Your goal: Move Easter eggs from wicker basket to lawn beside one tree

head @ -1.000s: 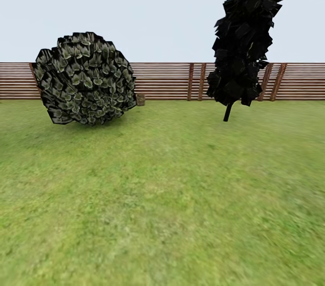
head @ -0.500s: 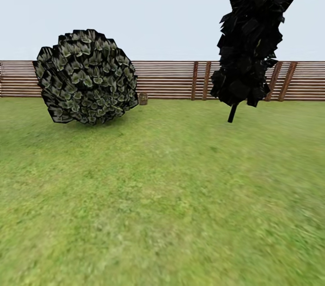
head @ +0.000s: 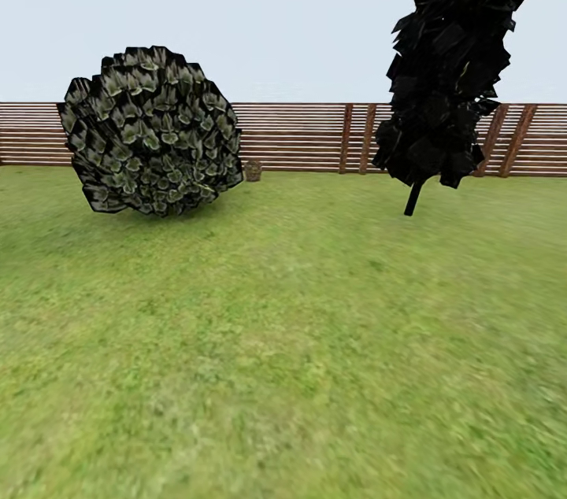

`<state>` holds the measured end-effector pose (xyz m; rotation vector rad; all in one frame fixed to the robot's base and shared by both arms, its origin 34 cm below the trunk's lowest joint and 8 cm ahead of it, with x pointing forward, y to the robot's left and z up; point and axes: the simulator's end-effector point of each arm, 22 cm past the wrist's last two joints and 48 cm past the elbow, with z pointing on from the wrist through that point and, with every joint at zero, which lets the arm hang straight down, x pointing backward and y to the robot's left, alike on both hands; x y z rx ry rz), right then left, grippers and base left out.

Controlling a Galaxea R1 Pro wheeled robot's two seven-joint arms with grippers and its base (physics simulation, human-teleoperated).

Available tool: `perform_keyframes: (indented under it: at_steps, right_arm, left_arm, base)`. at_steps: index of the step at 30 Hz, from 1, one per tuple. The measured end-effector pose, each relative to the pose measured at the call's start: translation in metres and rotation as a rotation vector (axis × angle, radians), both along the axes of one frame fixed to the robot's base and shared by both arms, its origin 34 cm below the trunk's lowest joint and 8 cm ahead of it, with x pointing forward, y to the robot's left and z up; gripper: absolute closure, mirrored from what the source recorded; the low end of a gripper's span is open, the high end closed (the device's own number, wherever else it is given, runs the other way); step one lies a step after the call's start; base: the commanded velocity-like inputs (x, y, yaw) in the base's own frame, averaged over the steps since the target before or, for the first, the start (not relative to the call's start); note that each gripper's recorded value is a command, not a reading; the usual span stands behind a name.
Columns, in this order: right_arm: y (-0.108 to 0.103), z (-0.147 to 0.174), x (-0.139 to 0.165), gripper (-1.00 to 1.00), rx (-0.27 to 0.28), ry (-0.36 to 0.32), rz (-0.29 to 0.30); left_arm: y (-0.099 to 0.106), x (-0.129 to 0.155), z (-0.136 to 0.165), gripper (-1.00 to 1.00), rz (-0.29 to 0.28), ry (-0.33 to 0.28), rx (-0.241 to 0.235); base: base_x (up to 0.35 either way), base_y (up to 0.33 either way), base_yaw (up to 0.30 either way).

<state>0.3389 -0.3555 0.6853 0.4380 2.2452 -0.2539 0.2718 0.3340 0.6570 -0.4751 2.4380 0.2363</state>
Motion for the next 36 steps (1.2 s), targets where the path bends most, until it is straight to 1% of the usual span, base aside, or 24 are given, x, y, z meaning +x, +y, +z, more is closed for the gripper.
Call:
perform_keyframes:
  at_steps: [27, 36]
  right_arm:
    - [0.0002, 0.0, 0.0001, -1.0, 0.0, 0.0, 0.001]
    - [0.0004, 0.0, 0.0001, -1.0, 0.0, 0.0, 0.002]
  left_arm:
    - [-0.0001, 0.0, 0.0, -1.0, 0.0, 0.0, 0.0]
    - [0.0001, 0.0003, 0.0002, -1.0, 0.0, -0.001, 0.001]
  base:
    - [0.246, -0.25, 0.0]
    - [0.305, -0.151, 0.0]
